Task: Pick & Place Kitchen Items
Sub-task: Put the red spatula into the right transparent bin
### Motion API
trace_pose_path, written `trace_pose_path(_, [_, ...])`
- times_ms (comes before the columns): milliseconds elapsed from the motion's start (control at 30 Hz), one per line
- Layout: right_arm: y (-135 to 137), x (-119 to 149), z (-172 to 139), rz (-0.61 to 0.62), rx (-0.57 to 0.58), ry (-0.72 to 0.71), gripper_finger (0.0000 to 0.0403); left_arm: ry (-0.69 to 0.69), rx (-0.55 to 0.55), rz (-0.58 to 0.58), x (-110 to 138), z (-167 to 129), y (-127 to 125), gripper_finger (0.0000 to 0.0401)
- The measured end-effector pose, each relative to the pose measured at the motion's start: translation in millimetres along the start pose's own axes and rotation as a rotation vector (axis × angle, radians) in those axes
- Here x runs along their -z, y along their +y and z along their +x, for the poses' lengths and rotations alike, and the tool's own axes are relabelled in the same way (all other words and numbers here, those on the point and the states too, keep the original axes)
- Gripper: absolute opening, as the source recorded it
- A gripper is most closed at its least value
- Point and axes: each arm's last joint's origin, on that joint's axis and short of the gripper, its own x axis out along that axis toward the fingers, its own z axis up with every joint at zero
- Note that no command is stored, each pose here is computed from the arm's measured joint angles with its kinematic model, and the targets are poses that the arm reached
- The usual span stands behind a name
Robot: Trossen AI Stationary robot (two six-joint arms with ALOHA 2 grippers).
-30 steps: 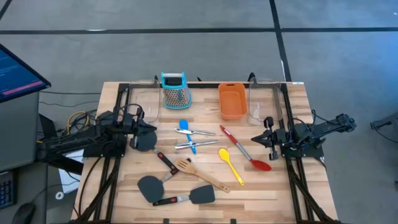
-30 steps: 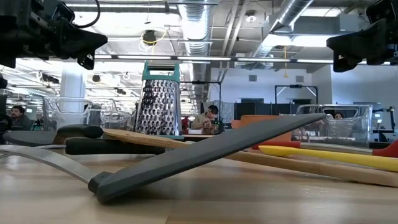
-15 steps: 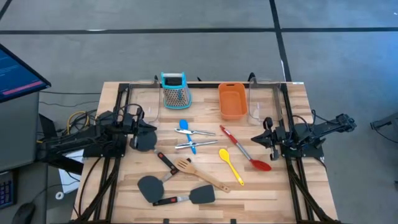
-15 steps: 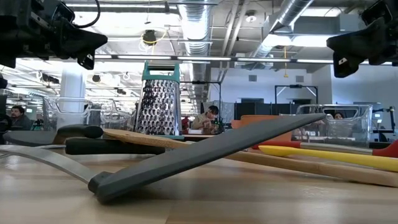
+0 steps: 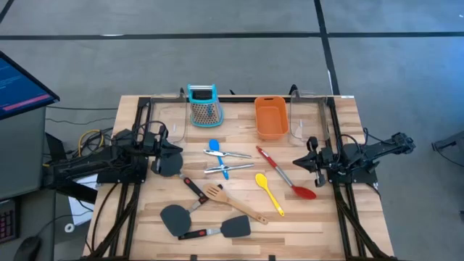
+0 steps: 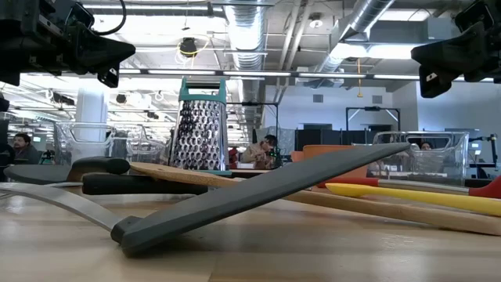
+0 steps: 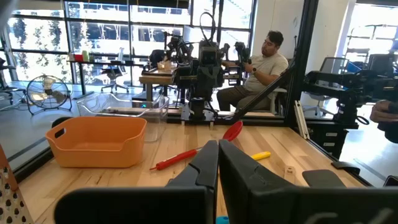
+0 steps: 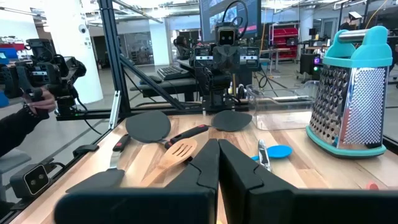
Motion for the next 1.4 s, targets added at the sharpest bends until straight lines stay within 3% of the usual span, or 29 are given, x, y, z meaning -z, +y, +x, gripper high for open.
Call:
trace_pose_path(833, [0,-9,-1,-0.005,0.004,-0.067,0.0,-0.008,0.001,0.014,-1,0,0,0.0003])
trace_pose_path(1400, [-4,-46,-5,-0.004,0.18,-0.063,0.0,-0.01,0.001,0.015,-1,0,0,0.0003])
